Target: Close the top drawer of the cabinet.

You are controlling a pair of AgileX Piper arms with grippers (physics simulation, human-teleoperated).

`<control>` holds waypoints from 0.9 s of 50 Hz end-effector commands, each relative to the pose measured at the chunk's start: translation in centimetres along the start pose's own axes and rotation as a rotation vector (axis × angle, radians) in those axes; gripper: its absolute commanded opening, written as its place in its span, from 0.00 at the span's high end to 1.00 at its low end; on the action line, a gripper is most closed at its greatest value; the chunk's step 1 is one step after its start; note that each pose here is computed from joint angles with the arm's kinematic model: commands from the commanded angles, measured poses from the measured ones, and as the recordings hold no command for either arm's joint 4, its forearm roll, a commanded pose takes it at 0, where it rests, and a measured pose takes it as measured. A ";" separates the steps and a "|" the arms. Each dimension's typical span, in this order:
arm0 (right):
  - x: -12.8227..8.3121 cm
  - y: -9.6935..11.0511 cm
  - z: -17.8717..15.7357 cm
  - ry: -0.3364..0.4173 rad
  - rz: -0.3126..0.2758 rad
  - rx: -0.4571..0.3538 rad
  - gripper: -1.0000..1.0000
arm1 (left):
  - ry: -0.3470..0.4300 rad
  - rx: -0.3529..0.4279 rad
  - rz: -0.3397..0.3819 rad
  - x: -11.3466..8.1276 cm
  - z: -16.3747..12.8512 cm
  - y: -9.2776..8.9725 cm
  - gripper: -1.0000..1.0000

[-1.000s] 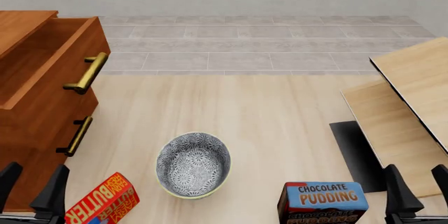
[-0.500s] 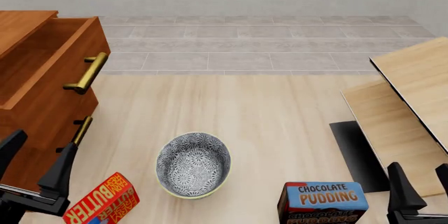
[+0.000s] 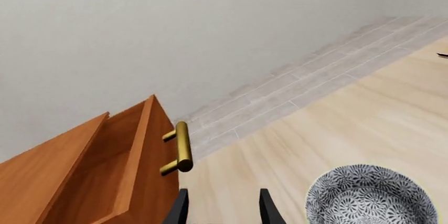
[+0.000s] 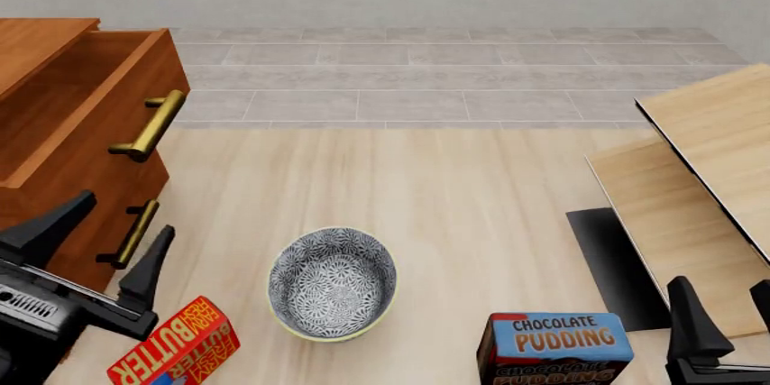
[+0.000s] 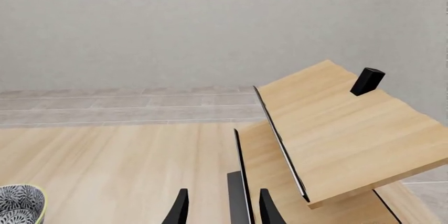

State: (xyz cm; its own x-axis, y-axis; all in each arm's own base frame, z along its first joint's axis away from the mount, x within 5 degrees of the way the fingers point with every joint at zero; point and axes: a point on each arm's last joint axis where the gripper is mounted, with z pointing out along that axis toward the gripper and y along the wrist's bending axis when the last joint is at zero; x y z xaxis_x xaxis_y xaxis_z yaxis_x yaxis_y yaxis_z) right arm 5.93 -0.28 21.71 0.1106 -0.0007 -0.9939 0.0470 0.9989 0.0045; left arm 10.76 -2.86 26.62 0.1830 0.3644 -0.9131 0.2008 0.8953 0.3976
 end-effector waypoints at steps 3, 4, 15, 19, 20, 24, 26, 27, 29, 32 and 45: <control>0.0 0.0 0.0 0.002 -0.002 0.000 0.00 | 0.069 0.023 0.140 1.8 2.7 -0.6 0.00; 0.0 0.0 0.0 0.003 -0.002 -0.001 0.00 | 0.083 0.018 0.151 2.2 3.0 -0.6 0.00; 0.1 0.0 0.0 0.005 -0.006 -0.003 0.00 | 0.137 -0.008 0.315 5.5 4.5 -1.0 0.00; 0.1 0.0 -0.1 0.006 -0.007 -0.005 0.00 | 0.152 -0.011 0.390 6.4 4.8 -1.1 0.00; 0.1 0.0 -0.1 0.004 -0.007 -0.005 0.00 | 0.153 -0.010 0.399 6.6 4.9 -1.1 0.00; 0.1 0.0 -0.1 0.006 -0.006 -0.008 0.00 | 0.158 -0.007 0.453 7.1 5.2 -1.3 0.00; 0.1 0.0 -0.1 0.008 -0.006 -0.008 0.00 | 0.162 -0.004 0.455 7.2 5.3 -1.3 0.00; 0.1 0.0 -0.1 0.008 -0.006 -0.008 0.00 | 0.162 -0.004 0.455 7.2 5.3 -1.3 0.00; 0.1 0.1 -0.1 0.009 -0.006 -0.009 0.00 | 0.177 0.000 0.519 8.4 5.6 -1.6 0.00; 0.1 0.1 0.0 0.008 -0.004 -0.009 0.00 | 0.183 0.002 0.503 8.4 5.8 -1.5 0.00; 0.1 0.0 0.2 0.014 -0.004 -0.006 0.00 | 0.201 -0.015 0.609 9.5 6.1 -1.3 0.00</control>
State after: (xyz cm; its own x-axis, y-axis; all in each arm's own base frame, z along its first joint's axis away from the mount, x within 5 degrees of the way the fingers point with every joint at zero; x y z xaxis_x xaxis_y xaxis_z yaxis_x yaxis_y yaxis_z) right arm 6.02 -0.25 21.64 0.1005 -0.0044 -0.9949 0.0416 0.9991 -0.0003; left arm 16.86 -2.46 20.05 0.1684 0.7999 -0.5760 0.0348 0.5792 0.8145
